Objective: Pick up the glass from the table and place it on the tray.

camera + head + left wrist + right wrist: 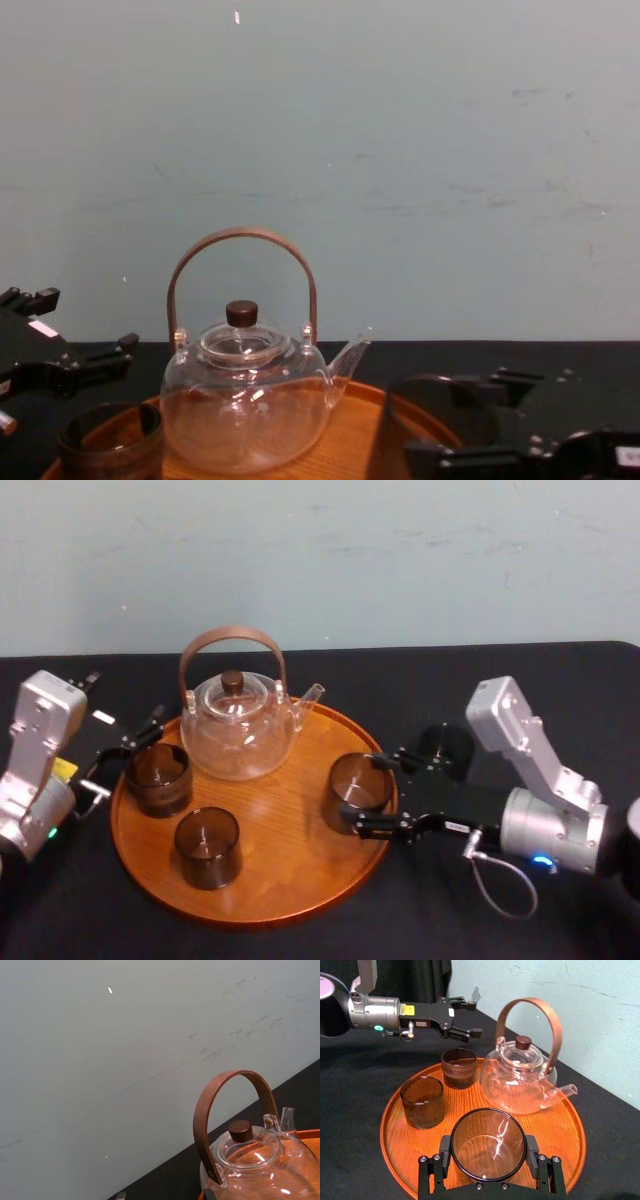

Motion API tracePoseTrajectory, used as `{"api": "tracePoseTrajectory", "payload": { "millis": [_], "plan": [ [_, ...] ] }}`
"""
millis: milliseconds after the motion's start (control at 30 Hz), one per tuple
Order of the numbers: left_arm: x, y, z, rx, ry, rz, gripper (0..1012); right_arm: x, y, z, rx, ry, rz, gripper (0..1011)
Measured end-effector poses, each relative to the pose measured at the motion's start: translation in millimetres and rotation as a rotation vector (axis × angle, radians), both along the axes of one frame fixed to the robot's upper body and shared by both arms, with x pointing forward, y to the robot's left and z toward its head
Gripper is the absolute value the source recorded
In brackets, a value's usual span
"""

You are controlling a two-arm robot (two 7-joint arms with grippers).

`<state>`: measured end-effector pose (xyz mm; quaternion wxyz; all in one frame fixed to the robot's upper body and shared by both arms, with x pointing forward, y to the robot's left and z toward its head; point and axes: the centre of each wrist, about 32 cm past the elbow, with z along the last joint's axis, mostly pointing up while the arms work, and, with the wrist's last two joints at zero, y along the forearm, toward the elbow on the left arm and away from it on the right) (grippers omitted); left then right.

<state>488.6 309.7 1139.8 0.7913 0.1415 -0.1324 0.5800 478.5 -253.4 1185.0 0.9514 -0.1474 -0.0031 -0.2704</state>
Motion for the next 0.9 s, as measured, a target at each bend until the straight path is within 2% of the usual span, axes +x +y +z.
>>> {"api": "tracePoseTrajectory", "payload": {
  "millis": [433, 667, 900],
  "plan": [
    [0.0, 0.0, 0.0, 0.0, 0.0, 0.0, 1001, 6.1, 20.9, -7.0, 0.03, 0.024, 0.061, 900],
    [0.0, 0.0, 0.0, 0.0, 0.0, 0.0, 1001, 6.7, 24.9, -13.1, 0.028, 0.043, 0.08, 900],
    [0.0, 0.0, 0.0, 0.0, 0.0, 0.0, 1001, 8.8, 26.6, -24.3, 0.018, 0.075, 0.086, 900]
  ]
}}
